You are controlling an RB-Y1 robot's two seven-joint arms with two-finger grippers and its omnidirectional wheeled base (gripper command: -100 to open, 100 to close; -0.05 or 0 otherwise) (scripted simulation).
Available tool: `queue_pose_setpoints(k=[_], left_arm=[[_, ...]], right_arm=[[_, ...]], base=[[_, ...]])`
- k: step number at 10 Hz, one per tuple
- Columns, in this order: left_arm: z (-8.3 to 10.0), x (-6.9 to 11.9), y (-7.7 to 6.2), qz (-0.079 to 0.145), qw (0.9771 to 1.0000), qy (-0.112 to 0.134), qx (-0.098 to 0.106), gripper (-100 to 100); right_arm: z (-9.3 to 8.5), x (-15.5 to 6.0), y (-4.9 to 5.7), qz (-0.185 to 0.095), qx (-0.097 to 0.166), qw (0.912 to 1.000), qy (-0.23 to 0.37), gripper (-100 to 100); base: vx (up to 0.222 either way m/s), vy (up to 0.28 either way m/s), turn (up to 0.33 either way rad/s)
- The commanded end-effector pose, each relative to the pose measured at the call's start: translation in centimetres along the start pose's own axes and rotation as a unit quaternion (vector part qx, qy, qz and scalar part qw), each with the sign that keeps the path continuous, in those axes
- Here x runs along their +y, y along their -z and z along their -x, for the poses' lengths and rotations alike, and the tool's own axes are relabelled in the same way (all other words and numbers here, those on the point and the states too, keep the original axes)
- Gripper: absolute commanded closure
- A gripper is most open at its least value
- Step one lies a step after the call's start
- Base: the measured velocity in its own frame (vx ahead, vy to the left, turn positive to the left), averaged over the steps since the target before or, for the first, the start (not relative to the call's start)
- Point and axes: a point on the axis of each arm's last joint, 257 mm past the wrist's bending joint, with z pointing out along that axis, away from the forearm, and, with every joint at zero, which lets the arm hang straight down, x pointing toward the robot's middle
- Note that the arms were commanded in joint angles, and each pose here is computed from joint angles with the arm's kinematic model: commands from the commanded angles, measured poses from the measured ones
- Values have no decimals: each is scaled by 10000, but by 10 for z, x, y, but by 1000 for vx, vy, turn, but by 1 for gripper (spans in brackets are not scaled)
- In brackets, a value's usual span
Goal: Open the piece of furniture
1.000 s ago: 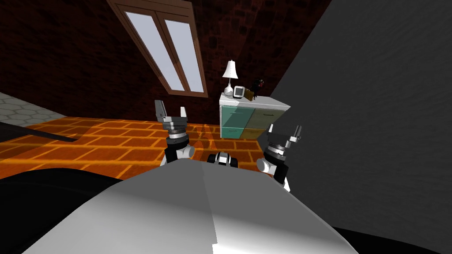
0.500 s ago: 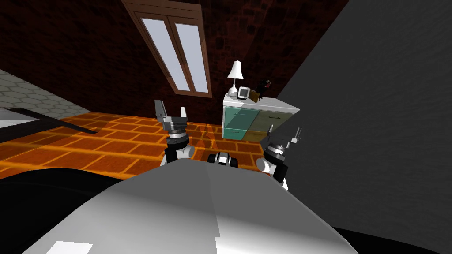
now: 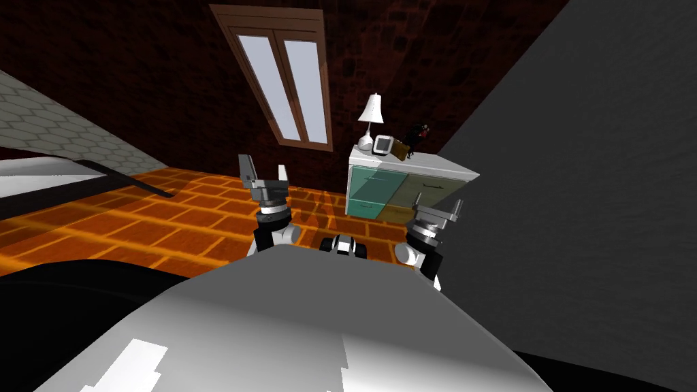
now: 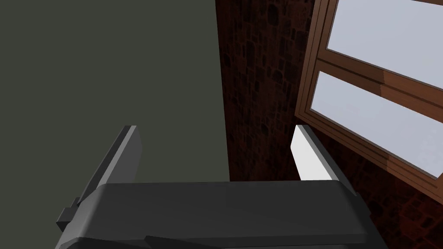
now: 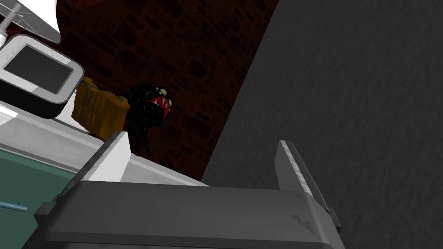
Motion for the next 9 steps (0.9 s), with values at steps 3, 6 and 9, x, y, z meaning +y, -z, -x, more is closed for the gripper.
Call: queue_pose_setpoints(k=[3,6,9], left_arm=[[0,0,0,0,10000,0,0,0],[0,0,0,0,10000,0,0,0],[0,0,0,0,10000,0,0,0]], right_arm=[[19,3,3,135,-232,9947,-990,-100],[29,3,5,206,-342,9885,-1460,-100],[49,3,9,358,-574,9735,-2185,-100]], base=[[37,-12,132],[34,-8,100],[33,-11,162]])
